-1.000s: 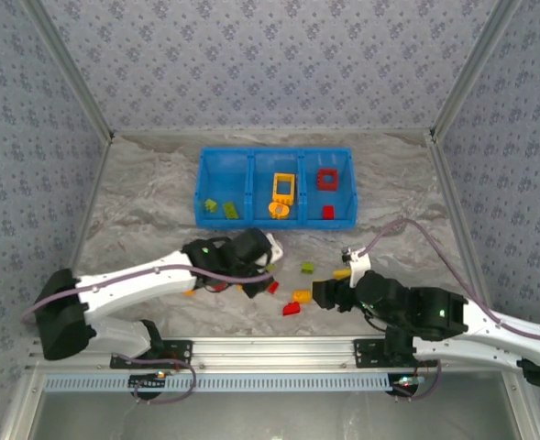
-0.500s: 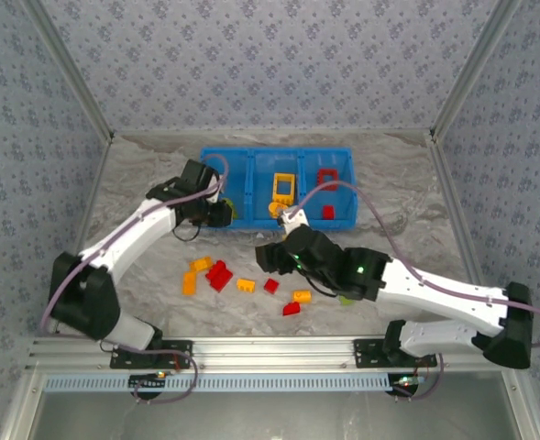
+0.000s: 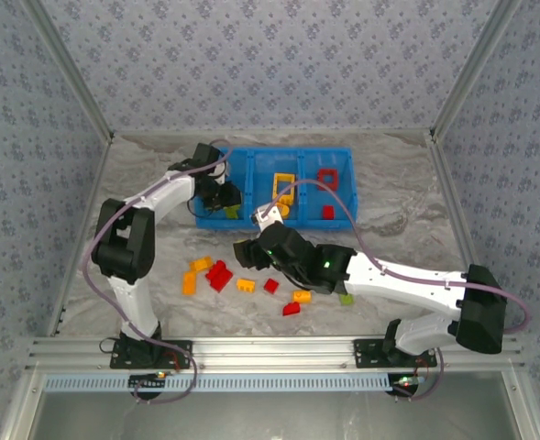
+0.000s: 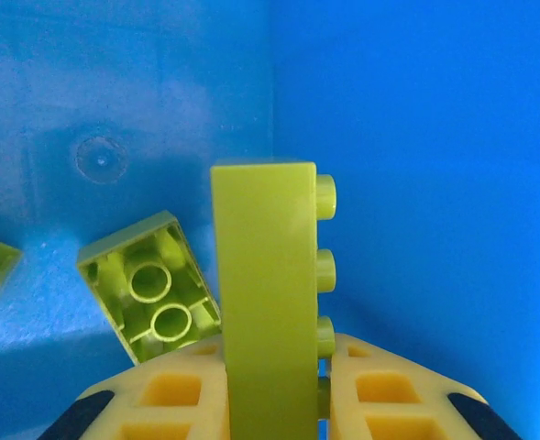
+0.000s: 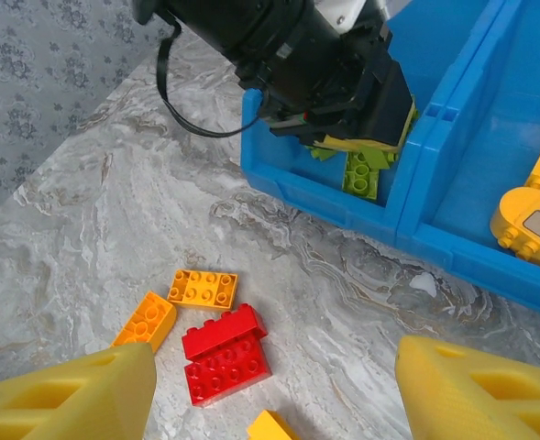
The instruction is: Sort the legos into containers by color
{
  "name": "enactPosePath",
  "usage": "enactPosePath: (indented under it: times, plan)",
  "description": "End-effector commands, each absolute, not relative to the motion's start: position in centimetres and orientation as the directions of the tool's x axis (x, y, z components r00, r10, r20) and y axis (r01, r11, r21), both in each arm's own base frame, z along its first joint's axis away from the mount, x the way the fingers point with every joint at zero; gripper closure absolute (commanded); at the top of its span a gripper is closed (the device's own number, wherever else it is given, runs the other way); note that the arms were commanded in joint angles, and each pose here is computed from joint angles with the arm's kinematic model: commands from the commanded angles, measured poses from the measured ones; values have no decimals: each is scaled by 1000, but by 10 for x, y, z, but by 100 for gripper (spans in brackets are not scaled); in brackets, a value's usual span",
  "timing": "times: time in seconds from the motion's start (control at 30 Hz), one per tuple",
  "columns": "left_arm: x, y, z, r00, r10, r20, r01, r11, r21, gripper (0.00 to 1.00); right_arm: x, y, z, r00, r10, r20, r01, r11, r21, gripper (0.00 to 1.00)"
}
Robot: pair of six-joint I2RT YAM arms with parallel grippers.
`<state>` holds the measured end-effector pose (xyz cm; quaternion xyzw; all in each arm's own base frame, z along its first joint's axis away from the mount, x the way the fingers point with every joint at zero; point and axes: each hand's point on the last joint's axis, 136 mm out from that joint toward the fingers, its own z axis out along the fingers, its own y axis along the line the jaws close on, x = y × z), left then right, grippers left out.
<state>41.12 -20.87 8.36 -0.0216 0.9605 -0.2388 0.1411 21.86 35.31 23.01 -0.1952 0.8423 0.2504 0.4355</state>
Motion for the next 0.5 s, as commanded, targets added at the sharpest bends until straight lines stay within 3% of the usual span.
enactPosePath:
  times: [0.0, 0.07, 0.27, 0.47]
  plan:
    - [425, -217, 94, -954, -144, -264, 20, 845, -534, 75, 221, 358, 250, -517, -70, -853, -552, 790, 269, 28]
    - [425, -218, 93, -954, -145, -261, 18, 844, -536, 72, 221, 358, 248, -521, -74, -851, -550, 791, 268, 28]
    - [420, -215, 111, -945, -152, -290, 32, 839, -544, 47, 221, 355, 242, -532, -79, -843, -541, 798, 266, 27]
    - [408, -204, 159, -910, -186, -371, 48, 840, -541, 46, 223, 348, 227, -540, -136, -830, -539, 814, 217, 27]
